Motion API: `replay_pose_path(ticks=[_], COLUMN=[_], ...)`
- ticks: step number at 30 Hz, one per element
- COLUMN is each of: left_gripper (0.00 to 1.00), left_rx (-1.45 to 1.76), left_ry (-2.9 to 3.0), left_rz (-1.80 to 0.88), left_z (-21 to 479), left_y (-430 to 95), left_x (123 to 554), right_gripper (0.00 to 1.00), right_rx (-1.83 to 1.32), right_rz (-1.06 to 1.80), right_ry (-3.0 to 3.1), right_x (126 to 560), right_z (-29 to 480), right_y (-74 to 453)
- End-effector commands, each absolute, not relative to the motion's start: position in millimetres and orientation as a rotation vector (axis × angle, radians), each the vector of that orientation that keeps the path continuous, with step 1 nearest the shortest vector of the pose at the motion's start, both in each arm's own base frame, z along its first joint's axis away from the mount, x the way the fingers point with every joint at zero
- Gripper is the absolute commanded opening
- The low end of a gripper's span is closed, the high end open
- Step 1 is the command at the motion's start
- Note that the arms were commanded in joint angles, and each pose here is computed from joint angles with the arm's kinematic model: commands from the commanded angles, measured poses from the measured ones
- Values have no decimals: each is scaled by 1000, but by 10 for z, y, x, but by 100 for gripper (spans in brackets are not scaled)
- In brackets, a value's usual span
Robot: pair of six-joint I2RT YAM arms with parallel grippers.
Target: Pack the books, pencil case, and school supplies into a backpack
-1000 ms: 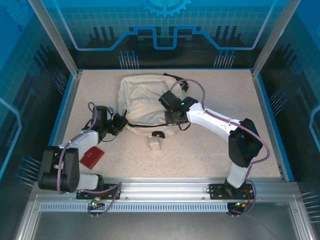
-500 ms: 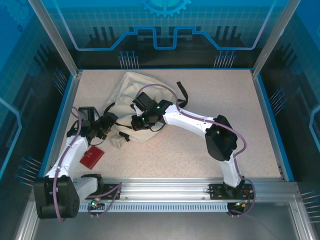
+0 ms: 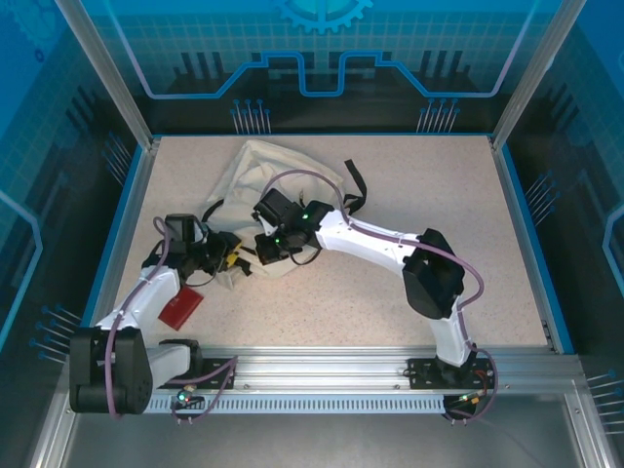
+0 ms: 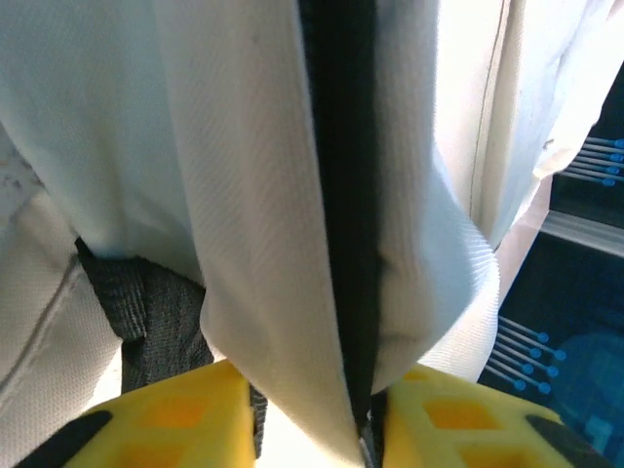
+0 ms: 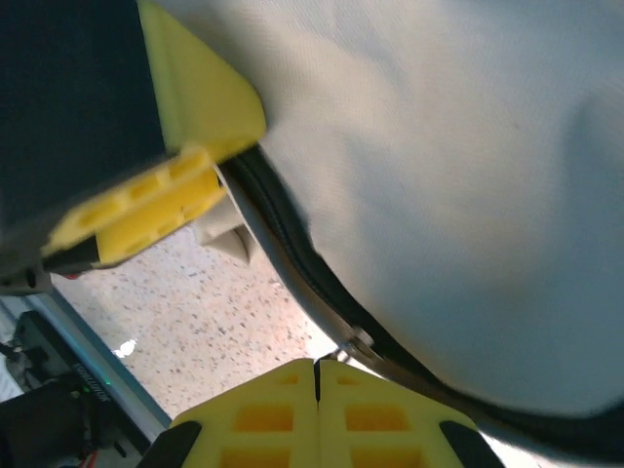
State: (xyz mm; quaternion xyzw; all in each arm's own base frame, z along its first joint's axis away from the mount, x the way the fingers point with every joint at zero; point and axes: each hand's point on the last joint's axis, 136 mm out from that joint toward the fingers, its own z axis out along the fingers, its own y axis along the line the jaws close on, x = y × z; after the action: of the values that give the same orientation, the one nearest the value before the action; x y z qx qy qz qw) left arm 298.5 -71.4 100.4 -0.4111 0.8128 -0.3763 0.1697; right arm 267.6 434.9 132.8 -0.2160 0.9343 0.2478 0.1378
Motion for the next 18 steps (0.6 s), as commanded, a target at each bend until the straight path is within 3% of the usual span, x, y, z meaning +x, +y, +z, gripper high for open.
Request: replay_pose_path(ticks=[1,5,10,18], left_gripper=[19,0,0,0], left_rx=[-1158,-1162,-1155,-1151], left_ry=[2311,2334,2358,2385], left_rz=[-1009,-910,-864,-814], left_z=[948,854,781,719], left_y=[-662,-569,-531,-473], left_x=[3027,2999,2954,2872], right_gripper=[0,0,0,0], right_rx=[-573,-454,-284,-159], right_rz=[568,260,-111,-323], right_ry=[2713,2765,2788,2687], right_x=[2606,2658,2846,3482], right_z=[1446,1350,1231,1182], right_y=[4069,3601,2996,2584])
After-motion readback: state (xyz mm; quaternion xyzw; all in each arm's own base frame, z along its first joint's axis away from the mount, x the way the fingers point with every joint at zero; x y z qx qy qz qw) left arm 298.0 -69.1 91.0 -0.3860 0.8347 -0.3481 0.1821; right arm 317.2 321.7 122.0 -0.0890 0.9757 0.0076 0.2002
